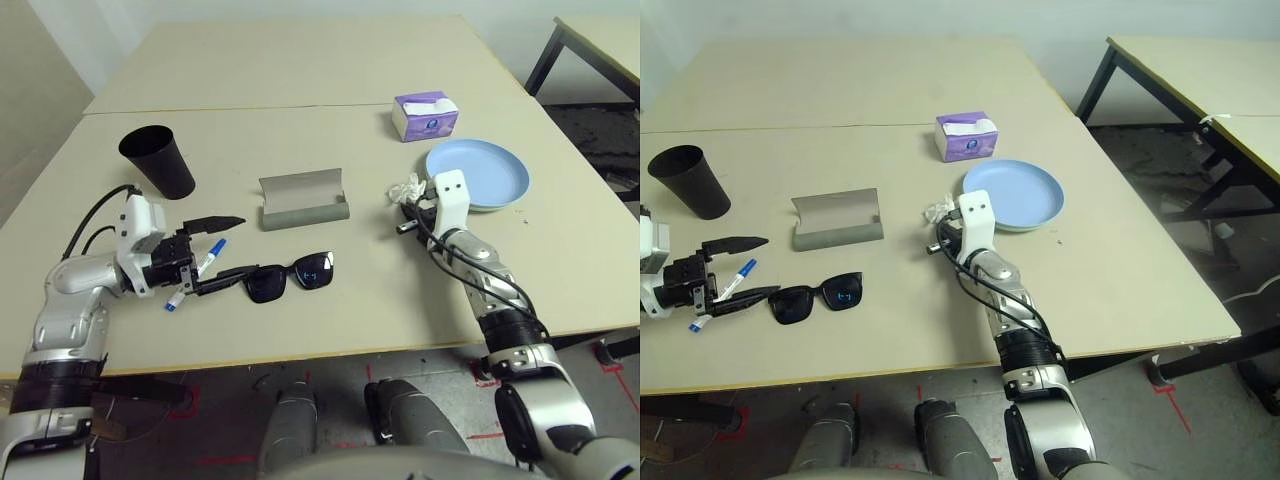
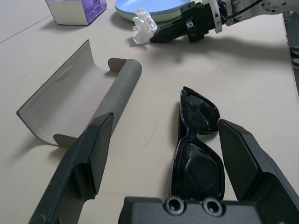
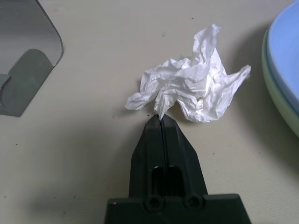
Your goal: Organize and tidy the items on the table.
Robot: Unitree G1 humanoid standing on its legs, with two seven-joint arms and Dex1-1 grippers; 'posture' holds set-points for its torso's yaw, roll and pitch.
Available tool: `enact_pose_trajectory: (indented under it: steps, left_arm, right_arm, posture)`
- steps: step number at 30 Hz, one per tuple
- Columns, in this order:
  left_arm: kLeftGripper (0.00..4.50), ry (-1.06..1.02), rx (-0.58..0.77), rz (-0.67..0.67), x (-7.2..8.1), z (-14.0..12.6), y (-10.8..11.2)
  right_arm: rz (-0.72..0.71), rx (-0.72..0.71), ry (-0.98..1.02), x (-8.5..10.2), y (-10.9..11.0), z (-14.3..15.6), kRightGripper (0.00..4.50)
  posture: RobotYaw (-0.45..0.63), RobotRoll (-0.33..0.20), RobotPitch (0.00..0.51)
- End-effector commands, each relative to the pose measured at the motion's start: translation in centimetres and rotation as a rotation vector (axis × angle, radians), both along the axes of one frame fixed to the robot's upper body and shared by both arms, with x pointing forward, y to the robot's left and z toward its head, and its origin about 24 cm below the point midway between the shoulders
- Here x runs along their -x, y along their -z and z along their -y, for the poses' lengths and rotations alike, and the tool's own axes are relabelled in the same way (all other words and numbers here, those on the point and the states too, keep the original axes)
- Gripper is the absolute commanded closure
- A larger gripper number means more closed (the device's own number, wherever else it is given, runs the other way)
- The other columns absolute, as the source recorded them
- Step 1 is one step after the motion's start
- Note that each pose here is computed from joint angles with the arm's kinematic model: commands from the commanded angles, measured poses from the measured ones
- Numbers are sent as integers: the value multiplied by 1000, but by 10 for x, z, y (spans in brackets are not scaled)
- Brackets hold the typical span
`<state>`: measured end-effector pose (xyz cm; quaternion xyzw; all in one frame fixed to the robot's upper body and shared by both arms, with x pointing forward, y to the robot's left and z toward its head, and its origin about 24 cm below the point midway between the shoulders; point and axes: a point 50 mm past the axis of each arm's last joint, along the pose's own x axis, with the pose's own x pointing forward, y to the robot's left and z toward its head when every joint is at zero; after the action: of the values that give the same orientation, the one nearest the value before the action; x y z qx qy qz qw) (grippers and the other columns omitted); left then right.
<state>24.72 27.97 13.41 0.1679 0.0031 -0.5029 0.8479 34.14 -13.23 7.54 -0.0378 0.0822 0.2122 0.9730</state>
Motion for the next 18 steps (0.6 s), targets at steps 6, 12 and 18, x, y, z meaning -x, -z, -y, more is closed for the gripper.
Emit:
enact_pose_trajectory:
  steps: [6, 12, 18]
  left_arm:
    - [0, 4, -13, -30, -2, 2, 9]
    - [0, 16, -13, -36, -3, 4, 12]
    - [0, 21, -11, -33, -4, 6, 13]
  right_arm:
    - [128, -10, 13, -14, -43, 11, 4476]
    - [203, 20, 1, -16, -70, 14, 4476]
    - [191, 51, 72, -19, -70, 34, 4476]
  posture:
    - [-49, 0, 108]
    - [-55, 0, 105]
    - [-56, 0, 103]
